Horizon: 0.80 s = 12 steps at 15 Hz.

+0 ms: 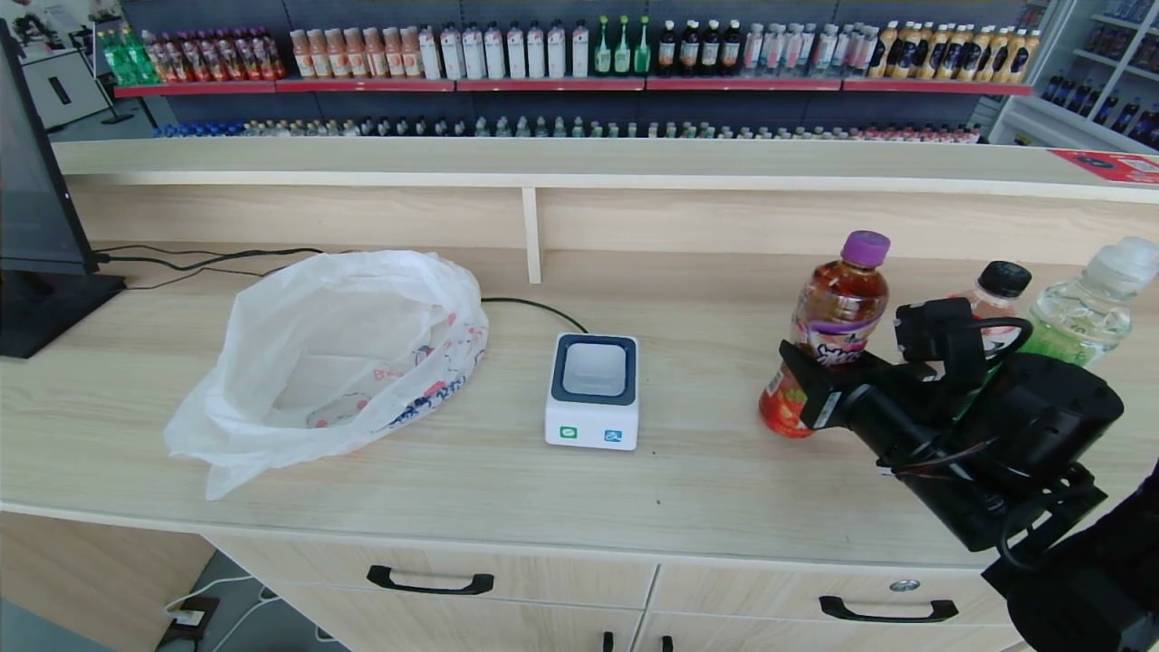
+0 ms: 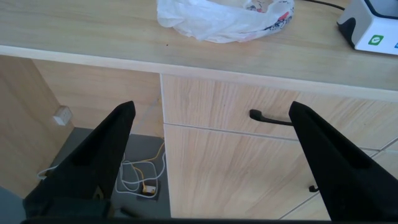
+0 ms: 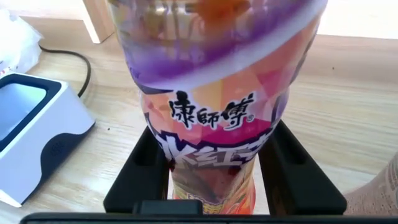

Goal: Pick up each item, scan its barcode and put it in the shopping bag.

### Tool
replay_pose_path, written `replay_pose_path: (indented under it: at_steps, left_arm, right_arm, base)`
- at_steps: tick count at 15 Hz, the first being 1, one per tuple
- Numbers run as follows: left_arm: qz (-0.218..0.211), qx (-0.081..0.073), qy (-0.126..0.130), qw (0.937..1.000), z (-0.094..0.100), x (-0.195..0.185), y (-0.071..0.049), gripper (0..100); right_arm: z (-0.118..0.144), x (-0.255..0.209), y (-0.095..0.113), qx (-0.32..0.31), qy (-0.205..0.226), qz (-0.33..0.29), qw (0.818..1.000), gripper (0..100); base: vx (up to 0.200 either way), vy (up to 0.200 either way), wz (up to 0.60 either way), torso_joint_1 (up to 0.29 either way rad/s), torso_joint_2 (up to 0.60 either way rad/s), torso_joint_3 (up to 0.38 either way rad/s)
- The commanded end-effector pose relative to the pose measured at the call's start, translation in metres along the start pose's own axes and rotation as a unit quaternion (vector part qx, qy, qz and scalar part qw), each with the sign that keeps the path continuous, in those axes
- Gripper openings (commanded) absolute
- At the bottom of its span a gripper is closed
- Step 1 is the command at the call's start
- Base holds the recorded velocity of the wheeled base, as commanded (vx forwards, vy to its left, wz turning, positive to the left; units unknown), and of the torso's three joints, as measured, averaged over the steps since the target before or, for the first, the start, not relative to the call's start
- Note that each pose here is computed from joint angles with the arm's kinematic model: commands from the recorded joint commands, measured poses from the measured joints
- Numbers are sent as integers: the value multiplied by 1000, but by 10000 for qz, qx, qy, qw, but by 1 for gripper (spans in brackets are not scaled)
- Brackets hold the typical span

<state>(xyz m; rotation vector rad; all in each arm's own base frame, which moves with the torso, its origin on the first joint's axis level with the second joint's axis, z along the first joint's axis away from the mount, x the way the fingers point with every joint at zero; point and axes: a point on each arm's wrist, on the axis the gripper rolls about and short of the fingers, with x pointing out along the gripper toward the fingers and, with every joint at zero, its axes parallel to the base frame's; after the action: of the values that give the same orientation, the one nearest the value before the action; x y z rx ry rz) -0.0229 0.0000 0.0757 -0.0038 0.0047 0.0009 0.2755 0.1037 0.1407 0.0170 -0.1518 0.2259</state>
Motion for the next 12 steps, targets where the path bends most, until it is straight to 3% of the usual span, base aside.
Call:
replay_pose_path:
  at_steps: [1, 8, 12]
  left_arm:
    - [-4, -4, 0, 10000, 0, 0, 0, 100]
    - [-4, -4, 0, 10000, 0, 0, 0, 100]
    - [-4, -4, 0, 10000, 0, 0, 0, 100]
  right_arm:
    - [8, -1, 0, 17, -141, -1, 9999, 0]
    - [38, -8, 11, 162, -670, 244, 9973, 0]
    - [53, -25, 41, 344, -870, 841, 9921, 0]
  base:
    - [0, 0, 0, 0, 0, 0]
    - [0, 0, 0, 0, 0, 0]
    - [0, 0, 0, 0, 0, 0]
